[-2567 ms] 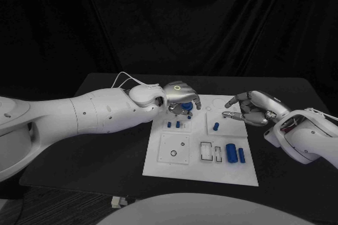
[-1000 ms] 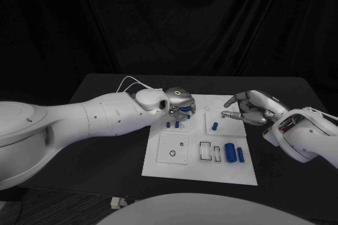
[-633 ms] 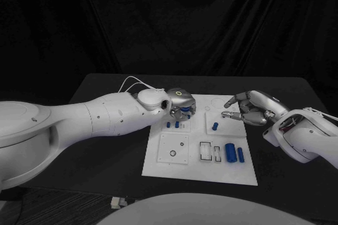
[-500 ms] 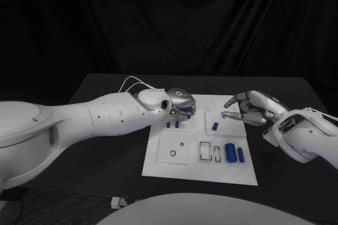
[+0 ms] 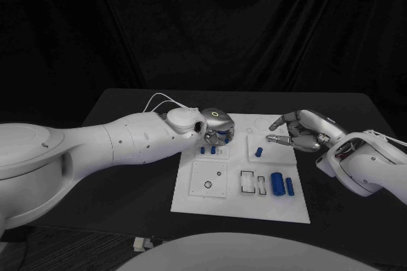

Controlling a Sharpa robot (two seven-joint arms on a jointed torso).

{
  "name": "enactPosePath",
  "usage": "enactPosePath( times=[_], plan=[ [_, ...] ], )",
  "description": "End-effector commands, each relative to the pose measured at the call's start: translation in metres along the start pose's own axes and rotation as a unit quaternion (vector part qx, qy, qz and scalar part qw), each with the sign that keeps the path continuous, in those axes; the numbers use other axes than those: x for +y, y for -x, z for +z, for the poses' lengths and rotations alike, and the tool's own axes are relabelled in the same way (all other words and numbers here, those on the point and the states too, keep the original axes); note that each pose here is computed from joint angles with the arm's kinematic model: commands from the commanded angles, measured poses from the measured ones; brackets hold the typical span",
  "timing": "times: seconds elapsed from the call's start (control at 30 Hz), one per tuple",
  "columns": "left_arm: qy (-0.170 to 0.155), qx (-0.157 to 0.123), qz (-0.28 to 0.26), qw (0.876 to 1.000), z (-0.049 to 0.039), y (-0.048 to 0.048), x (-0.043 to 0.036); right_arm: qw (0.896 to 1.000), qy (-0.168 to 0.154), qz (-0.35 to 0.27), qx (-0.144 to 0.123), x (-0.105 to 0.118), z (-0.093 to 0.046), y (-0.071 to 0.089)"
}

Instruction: Assemble the parts on the task board

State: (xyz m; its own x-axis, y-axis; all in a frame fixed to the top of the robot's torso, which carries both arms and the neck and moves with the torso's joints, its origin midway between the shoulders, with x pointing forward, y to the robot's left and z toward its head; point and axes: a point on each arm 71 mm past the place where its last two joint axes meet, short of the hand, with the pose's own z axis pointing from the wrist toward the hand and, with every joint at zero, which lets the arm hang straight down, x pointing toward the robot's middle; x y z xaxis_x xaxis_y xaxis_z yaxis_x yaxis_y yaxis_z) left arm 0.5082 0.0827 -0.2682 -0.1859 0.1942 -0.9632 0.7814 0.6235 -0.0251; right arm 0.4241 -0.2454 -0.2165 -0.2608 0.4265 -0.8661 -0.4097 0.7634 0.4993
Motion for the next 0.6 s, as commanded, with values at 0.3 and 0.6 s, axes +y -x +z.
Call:
enactPosePath(
  times=[0.3,0.6],
  plan=[
    [-0.025,-0.024,0.001,0.999,0.0018,-0.0026,-0.0061,1.0,-0.003,0.0,0.002,-0.001,-0.001,-0.001],
    [-0.037,-0.071,0.006,0.997,-0.0086,0.0007,-0.005,1.0,-0.004,0.0,0.002,-0.002,-0.002,0.0]
  ],
)
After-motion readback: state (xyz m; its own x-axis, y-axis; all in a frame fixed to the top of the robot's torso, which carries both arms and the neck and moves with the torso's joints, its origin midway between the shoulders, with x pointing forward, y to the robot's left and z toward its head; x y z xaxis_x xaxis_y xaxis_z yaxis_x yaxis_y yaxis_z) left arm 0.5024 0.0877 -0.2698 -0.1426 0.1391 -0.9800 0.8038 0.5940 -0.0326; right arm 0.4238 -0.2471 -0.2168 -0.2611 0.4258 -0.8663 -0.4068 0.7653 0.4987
